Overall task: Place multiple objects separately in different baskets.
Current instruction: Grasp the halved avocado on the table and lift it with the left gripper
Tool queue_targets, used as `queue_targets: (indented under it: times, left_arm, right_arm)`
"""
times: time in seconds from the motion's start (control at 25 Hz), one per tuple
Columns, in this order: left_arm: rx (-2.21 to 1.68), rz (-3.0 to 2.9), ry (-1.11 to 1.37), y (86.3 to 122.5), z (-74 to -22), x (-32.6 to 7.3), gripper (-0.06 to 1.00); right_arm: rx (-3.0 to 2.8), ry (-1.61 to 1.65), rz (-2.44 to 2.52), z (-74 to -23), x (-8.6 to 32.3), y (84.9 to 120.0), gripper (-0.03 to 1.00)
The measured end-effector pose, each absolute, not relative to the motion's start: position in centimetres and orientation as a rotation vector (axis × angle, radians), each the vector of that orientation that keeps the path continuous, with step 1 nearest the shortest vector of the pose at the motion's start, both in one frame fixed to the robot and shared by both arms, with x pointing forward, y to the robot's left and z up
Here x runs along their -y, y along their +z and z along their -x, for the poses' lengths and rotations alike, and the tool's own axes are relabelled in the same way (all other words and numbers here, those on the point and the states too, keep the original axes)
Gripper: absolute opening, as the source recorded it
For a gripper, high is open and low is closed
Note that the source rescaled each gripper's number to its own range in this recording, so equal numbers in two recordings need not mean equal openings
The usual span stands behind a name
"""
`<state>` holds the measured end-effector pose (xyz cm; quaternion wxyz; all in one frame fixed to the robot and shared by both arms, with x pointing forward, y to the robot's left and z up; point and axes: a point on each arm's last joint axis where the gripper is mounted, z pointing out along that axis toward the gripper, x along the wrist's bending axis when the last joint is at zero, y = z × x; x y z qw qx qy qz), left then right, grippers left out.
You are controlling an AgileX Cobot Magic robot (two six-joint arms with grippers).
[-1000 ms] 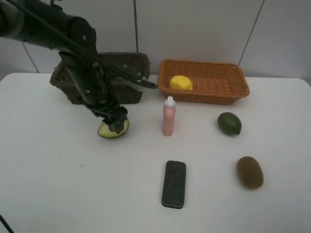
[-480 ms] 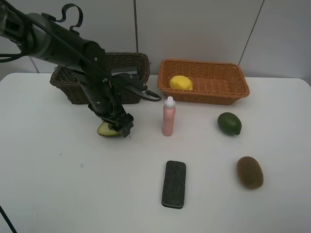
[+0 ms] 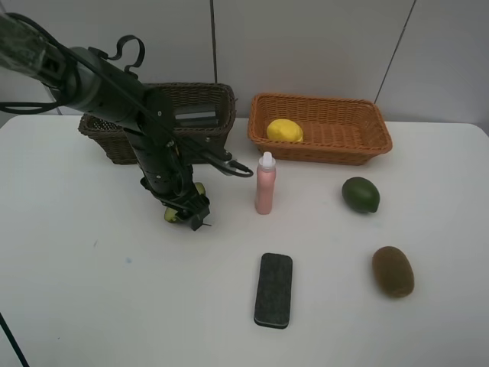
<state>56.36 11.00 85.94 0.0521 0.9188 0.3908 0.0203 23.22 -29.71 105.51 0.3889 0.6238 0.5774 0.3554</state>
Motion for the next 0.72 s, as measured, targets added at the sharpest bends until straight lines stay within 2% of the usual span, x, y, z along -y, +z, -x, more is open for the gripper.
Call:
queue_targets:
  times: [0.16, 0.24, 0.4, 0.72]
  left_arm:
    - [-1.221, -2.777, 0.063, 85.95, -56.39, -10.99, 0.97]
    - [-1.239, -2.764, 0.071, 85.95, -56.46, -10.97, 0.88]
    - [-1.306, -2.716, 0.082, 85.97, -56.60, -10.90, 0.46]
    - [-1.396, -2.668, 0.049, 86.67, -56.37, -10.87, 0.46]
  right_arm:
    - [-1.468, 0.904, -1.586, -23.22, 29.71, 105.51, 1.00]
    - [-1.468, 0.904, -1.586, -23.22, 29.71, 105.51, 1.00]
    - [-1.468, 0.904, -1.586, -23.22, 29.71, 105.51, 1.00]
    - [-1.468, 0.904, -1.586, -23.22, 29.71, 105.51, 1.00]
